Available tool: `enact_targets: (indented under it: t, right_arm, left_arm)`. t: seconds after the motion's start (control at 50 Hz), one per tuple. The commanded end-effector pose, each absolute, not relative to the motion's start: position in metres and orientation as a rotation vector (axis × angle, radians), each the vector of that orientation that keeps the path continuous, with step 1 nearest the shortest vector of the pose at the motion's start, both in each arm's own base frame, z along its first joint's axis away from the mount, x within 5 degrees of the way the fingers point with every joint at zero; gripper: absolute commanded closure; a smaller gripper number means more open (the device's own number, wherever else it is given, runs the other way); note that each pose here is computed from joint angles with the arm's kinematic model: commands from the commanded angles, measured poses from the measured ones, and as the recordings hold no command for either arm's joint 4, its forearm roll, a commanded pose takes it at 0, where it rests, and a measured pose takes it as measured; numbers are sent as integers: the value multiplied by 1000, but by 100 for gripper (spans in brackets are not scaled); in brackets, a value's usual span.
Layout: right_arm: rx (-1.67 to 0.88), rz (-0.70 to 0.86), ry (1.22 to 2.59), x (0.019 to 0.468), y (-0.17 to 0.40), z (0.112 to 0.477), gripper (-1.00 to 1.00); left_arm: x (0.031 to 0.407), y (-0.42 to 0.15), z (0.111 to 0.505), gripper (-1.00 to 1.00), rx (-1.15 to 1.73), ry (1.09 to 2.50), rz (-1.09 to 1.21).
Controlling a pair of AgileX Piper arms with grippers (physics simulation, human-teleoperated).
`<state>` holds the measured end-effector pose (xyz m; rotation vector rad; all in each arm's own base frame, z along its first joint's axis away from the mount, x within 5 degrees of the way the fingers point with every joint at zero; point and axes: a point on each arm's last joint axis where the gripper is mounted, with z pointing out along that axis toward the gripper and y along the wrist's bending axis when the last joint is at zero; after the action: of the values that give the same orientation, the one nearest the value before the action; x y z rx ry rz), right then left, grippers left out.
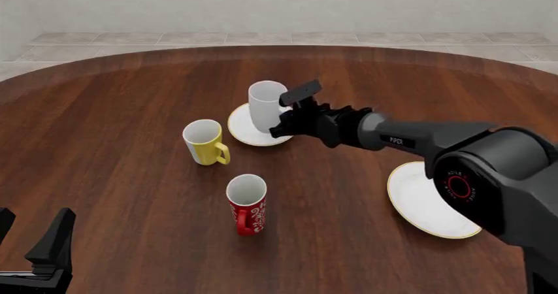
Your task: Put the white mug on the left plate.
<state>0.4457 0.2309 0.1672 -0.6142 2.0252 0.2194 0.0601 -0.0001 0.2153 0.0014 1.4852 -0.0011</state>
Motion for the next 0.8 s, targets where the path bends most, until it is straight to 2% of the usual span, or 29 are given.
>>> enact_targets:
  t: [0.02, 0.58, 0.6, 0.8]
  right_arm:
    - [-600, 226, 2025, 450, 233, 168, 100]
    - [-591, 226, 2031, 453, 231, 168, 100]
    - [-585, 227, 2030, 454, 230, 169, -100]
    - [-572, 230, 2030, 455, 229, 170, -100]
  left_arm:
    - [60, 0, 215, -100, 1, 1485, -1]
    - [60, 0, 215, -100, 1, 1485, -1]
    - [60, 0, 215, -100, 1, 1485, -1]
    - [60, 0, 215, -100, 1, 1485, -1]
